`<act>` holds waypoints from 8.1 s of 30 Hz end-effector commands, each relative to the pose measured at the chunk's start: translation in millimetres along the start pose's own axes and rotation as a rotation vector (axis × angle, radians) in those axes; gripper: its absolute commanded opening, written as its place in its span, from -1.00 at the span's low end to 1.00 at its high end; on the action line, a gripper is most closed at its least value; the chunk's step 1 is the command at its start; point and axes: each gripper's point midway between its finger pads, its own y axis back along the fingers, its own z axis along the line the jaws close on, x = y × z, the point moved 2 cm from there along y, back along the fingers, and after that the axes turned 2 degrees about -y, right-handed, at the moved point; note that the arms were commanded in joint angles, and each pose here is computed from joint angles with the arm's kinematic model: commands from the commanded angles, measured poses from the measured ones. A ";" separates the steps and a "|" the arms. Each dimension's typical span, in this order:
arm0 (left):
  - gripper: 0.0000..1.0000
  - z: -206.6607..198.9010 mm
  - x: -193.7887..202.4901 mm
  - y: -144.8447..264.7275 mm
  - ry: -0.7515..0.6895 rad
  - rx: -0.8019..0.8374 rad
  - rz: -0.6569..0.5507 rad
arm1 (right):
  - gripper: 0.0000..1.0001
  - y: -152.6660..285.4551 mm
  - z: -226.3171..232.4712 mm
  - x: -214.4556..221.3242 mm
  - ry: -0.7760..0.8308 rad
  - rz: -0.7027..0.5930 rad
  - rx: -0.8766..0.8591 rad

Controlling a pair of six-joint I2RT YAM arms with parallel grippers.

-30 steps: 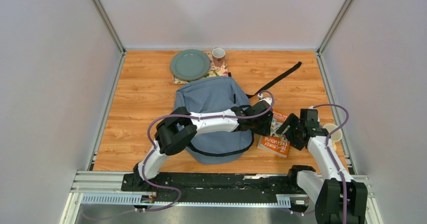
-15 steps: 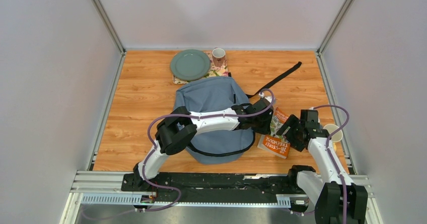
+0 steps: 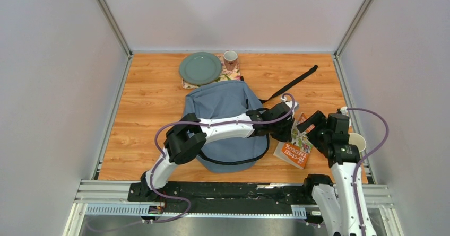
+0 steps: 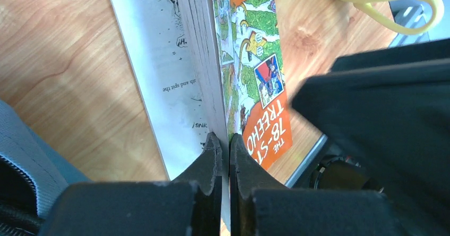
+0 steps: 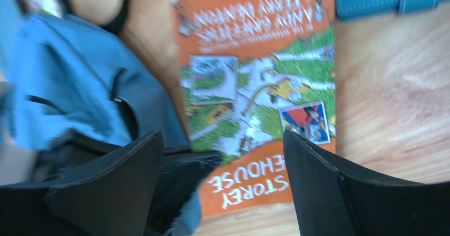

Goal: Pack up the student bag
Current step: Pick up the book from the center of the board.

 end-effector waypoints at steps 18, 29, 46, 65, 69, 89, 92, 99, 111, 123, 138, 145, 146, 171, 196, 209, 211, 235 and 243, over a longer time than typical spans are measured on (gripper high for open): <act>-1.00 -75.1 -118.6 174.6 -0.209 0.192 -0.455 | 0.71 120.5 35.3 -62.0 -0.083 -0.395 -0.151; -1.00 -52.1 -121.3 250.8 -0.177 0.273 -0.580 | 0.70 125.7 100.3 -38.3 0.120 -0.188 -0.526; -1.00 -41.0 -77.2 316.2 -0.101 0.502 -0.721 | 0.69 113.2 136.2 4.0 0.139 0.105 -0.911; -1.00 -55.3 -62.7 309.0 -0.069 0.691 -0.653 | 0.61 135.1 148.5 16.1 0.138 0.221 -1.089; -1.00 -51.3 -58.2 298.2 -0.055 0.684 -0.618 | -0.01 147.5 152.2 17.0 0.153 0.232 -1.139; 0.51 -2.1 -55.7 281.2 -0.078 0.334 -0.613 | -1.00 186.1 160.8 20.4 0.239 0.243 -1.256; 0.51 -6.2 -59.2 282.3 -0.106 0.359 -0.622 | -1.00 192.2 161.2 26.5 0.267 0.273 -1.286; 0.53 -16.9 -64.0 286.8 -0.123 0.475 -0.626 | -1.00 208.4 168.2 44.6 0.376 0.372 -1.370; -0.04 -20.9 -51.1 298.2 -0.131 0.642 -0.627 | -1.00 199.0 178.8 73.2 0.494 0.497 -1.378; -1.00 99.9 -26.1 292.8 0.141 0.020 -0.715 | 0.38 100.4 172.7 49.8 0.393 0.367 -0.807; -1.00 145.8 -11.4 349.0 0.330 -0.155 -1.004 | 0.46 100.9 160.6 73.4 0.230 0.399 -0.899; -1.00 115.6 -23.1 344.3 0.262 -0.022 -0.938 | 0.50 124.9 182.2 92.7 0.308 0.456 -1.014; -1.00 108.5 -22.3 341.5 0.247 0.020 -0.920 | 0.50 129.9 187.4 93.2 0.319 0.453 -1.041; -1.00 46.7 -32.1 340.9 0.056 0.326 -0.814 | 0.51 101.9 172.6 127.4 0.495 0.473 -0.856; 0.10 76.1 -25.6 321.8 0.071 0.139 -0.718 | -1.00 125.9 179.3 148.5 0.520 0.566 -0.990; 0.50 97.3 21.6 308.5 -0.191 0.036 -0.390 | -1.00 154.0 185.9 137.7 0.724 0.528 -1.130; 0.51 103.1 28.3 307.7 -0.210 0.019 -0.369 | -1.00 152.1 188.9 132.6 0.717 0.505 -1.120; 0.57 60.2 21.9 307.8 -0.048 0.457 -0.678 | -1.00 170.8 236.3 114.0 0.531 0.483 -1.284; 0.57 54.3 16.7 317.4 -0.044 0.522 -0.722 | -1.00 183.7 229.9 121.5 0.560 0.544 -1.376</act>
